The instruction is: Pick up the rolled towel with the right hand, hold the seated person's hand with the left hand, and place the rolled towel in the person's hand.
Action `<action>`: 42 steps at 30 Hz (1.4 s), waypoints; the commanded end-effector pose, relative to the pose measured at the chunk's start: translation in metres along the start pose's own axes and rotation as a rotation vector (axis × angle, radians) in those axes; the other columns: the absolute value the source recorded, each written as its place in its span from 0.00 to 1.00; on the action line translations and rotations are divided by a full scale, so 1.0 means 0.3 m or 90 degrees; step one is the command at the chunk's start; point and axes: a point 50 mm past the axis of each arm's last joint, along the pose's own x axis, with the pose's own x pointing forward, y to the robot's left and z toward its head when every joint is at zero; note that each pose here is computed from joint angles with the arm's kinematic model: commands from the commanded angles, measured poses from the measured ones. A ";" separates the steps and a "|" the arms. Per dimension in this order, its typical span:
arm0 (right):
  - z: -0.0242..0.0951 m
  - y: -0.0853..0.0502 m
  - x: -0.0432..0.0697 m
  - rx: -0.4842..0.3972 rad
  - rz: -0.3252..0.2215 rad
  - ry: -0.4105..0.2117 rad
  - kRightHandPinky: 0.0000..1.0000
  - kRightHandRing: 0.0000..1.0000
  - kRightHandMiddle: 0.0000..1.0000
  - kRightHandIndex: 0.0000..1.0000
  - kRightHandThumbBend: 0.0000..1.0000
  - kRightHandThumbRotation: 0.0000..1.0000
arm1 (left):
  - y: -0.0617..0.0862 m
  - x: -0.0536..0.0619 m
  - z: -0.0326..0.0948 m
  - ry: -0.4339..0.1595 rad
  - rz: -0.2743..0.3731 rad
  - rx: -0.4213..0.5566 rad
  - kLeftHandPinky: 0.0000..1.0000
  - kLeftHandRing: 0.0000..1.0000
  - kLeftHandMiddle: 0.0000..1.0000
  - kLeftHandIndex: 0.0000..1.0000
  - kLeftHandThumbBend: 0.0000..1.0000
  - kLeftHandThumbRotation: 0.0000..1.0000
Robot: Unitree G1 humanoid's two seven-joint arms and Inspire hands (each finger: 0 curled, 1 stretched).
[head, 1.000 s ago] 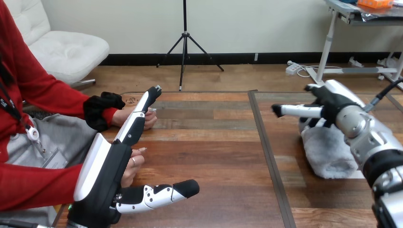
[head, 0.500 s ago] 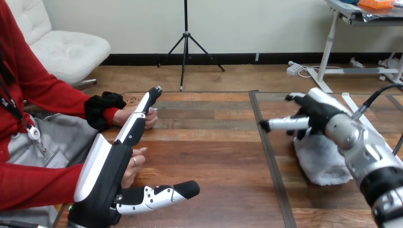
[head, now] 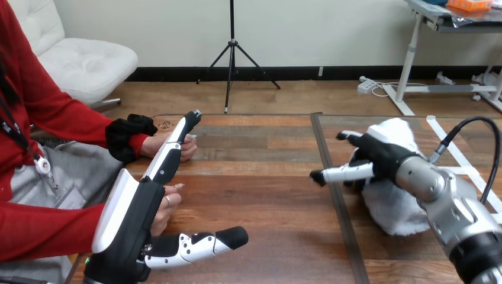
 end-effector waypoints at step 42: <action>0.124 -0.185 -0.183 0.017 -0.228 -0.208 0.51 0.64 0.83 0.92 0.95 0.40 | 0.043 0.090 0.024 -0.072 0.019 0.022 0.91 0.94 0.95 0.96 1.00 0.59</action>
